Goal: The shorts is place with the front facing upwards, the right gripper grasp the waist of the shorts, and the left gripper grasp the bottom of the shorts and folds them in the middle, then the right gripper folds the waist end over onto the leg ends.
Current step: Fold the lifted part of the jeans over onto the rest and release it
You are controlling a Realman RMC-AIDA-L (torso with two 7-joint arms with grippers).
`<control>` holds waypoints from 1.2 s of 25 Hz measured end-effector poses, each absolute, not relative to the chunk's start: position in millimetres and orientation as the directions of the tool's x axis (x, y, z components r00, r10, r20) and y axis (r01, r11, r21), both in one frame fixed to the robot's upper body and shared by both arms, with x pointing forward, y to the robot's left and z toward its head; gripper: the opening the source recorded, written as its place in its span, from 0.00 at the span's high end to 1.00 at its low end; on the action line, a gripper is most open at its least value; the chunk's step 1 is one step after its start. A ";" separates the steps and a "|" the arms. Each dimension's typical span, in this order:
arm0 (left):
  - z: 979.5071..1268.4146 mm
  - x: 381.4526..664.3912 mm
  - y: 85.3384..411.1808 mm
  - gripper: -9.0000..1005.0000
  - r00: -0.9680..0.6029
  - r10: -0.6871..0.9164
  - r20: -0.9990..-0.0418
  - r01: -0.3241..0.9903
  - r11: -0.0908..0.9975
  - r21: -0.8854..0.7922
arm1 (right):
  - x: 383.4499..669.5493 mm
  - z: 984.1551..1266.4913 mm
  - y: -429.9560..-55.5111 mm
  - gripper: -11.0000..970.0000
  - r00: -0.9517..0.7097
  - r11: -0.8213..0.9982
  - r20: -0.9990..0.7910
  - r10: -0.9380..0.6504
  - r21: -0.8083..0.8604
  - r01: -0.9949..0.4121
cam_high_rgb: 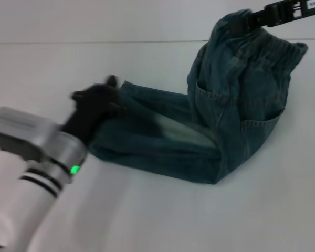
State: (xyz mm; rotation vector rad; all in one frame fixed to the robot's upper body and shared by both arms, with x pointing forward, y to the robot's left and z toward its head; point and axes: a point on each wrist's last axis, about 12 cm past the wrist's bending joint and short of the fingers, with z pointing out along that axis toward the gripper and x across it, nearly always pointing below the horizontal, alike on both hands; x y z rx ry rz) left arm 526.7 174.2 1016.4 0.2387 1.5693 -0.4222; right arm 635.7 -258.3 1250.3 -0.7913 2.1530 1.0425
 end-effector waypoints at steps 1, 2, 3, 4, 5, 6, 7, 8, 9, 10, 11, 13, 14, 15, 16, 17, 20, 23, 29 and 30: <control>1016.1 527.5 182.5 0.99 -0.050 -0.130 -0.990 0.393 0.909 -0.139 | 637.6 1249.5 -252.7 0.92 -0.630 0.502 -0.733 -0.255 0.457 -0.734; 1015.6 529.6 199.4 0.99 -0.061 -0.179 -0.982 0.373 0.908 -0.189 | 639.7 1248.9 -247.6 0.91 -0.626 0.496 -0.734 -0.264 0.453 -0.741; 1015.2 530.9 209.9 0.99 -0.076 -0.208 -0.975 0.367 0.904 -0.221 | 641.7 1248.1 -241.1 0.91 -0.622 0.486 -0.732 -0.278 0.451 -0.748; 1015.1 532.4 223.4 0.99 -0.092 -0.228 -0.969 0.363 0.899 -0.246 | 644.6 1247.3 -234.3 0.91 -0.616 0.480 -0.732 -0.291 0.445 -0.756; 1015.2 533.0 233.8 0.99 -0.106 -0.232 -0.967 0.365 0.895 -0.255 | 647.4 1247.0 -225.9 0.91 -0.607 0.471 -0.732 -0.309 0.436 -0.767; 1015.7 532.2 243.5 0.99 -0.121 -0.239 -0.964 0.376 0.888 -0.267 | 649.8 1245.7 -218.3 0.91 -0.600 0.465 -0.732 -0.323 0.429 -0.774; 1016.6 530.8 252.0 0.99 -0.134 -0.242 -0.961 0.390 0.878 -0.276 | 651.5 1245.1 -212.2 0.91 -0.592 0.460 -0.733 -0.335 0.422 -0.782; 1018.3 528.8 258.9 0.99 -0.141 -0.244 -0.959 0.408 0.869 -0.281 | 653.8 1244.2 -202.4 0.91 -0.580 0.451 -0.735 -0.353 0.409 -0.793; 1020.7 525.3 268.1 0.99 -0.148 -0.235 -0.961 0.435 0.857 -0.276 | 655.9 1243.8 -194.4 0.91 -0.568 0.445 -0.737 -0.366 0.397 -0.803; 1023.0 522.1 275.2 0.99 -0.152 -0.232 -0.961 0.454 0.847 -0.277 | 657.7 1243.4 -187.4 0.91 -0.557 0.442 -0.739 -0.378 0.385 -0.810; 1025.6 517.9 283.7 0.99 -0.154 -0.225 -0.962 0.471 0.839 -0.272 | 658.9 1243.0 -178.1 0.91 -0.542 0.433 -0.741 -0.396 0.370 -0.822; 1031.4 505.7 300.9 0.99 -0.149 -0.232 -0.961 0.496 0.823 -0.276 | 661.3 1240.9 -160.5 0.91 -0.508 0.422 -0.744 -0.434 0.331 -0.844; 1032.3 501.8 305.4 0.99 -0.146 -0.238 -0.960 0.495 0.823 -0.279 | 662.1 1239.3 -152.3 0.91 -0.491 0.415 -0.744 -0.453 0.311 -0.855; 1033.2 495.7 311.8 0.99 -0.141 -0.247 -0.959 0.491 0.824 -0.284 | 662.6 1236.2 -142.0 0.91 -0.467 0.404 -0.744 -0.477 0.286 -0.869; 1033.9 491.9 316.6 0.99 -0.136 -0.252 -0.958 0.483 0.828 -0.286 | 662.2 1233.6 -133.8 0.91 -0.448 0.390 -0.743 -0.498 0.269 -0.881; 1034.3 488.2 321.1 0.99 -0.130 -0.257 -0.958 0.474 0.832 -0.288 | 661.6 1230.4 -126.3 0.91 -0.431 0.374 -0.742 -0.515 0.258 -0.891; 1034.2 476.6 331.0 0.99 -0.115 -0.273 -0.955 0.452 0.842 -0.295 | 657.3 1219.3 -102.7 0.90 -0.384 0.321 -0.733 -0.562 0.234 -0.918; 1033.5 470.8 333.2 0.99 -0.114 -0.276 -0.955 0.453 0.841 -0.297 | 654.7 1209.1 -85.4 0.90 -0.352 0.302 -0.724 -0.593 0.206 -0.931; 1031.0 467.9 332.2 0.99 -0.122 -0.268 -0.956 0.453 0.842 -0.294 | 648.5 1196.6 -65.1 0.80 -0.316 0.277 -0.712 -0.627 0.176 -0.945; 1030.6 468.1 331.5 0.99 -0.125 -0.267 -0.956 0.454 0.841 -0.294 | 648.3 1196.0 -64.3 0.75 -0.315 0.276 -0.711 -0.629 0.175 -0.945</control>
